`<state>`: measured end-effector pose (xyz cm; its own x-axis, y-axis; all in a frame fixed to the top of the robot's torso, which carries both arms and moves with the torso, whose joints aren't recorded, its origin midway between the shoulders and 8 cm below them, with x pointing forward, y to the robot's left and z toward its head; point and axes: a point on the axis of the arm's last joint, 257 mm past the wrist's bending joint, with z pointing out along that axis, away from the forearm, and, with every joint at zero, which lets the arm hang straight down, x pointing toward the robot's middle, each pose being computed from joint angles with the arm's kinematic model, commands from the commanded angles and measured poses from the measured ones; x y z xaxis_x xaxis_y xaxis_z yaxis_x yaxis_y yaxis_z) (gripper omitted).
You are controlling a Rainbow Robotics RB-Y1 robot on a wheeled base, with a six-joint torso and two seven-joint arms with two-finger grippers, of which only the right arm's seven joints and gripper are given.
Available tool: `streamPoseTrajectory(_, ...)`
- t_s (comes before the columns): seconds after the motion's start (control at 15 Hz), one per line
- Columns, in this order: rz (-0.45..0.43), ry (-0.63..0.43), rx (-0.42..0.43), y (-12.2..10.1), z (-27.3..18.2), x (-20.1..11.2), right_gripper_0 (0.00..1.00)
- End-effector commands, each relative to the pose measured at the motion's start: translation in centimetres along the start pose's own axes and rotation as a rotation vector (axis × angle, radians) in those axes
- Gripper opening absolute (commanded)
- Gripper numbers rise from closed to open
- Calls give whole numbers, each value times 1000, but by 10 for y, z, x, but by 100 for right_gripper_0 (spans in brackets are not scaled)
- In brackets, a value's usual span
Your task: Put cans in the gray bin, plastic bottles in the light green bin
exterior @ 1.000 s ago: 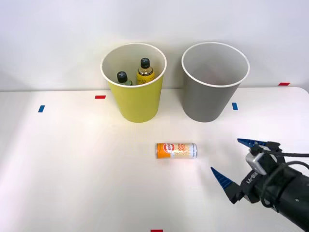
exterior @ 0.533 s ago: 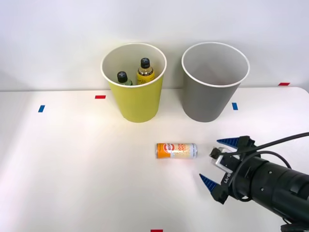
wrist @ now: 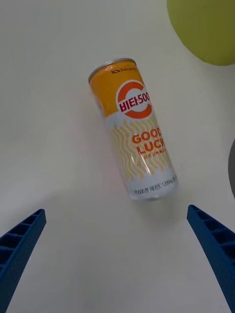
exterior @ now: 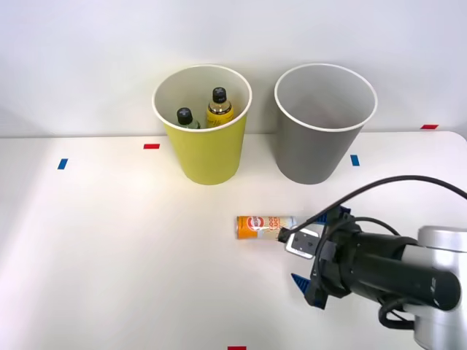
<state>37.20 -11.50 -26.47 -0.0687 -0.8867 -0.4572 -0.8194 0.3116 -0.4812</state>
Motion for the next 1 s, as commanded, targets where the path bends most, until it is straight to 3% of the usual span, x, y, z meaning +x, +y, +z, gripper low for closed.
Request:
streamPoseTrajectory(0.07,-27,6,-31,-16,27,-19,100)
streamPoseTrajectory(0.27,-68,-2,-60,-29,42,-42,100)
streamPoseTrajectory(0.4,-146,-3,-61,-39,42,-49,100)
streamPoseTrajectory(0.73,-246,14,-168,-28,45,-51,100)
streamPoseTrajectory(1.0,-238,14,-189,-18,62,-60,100)
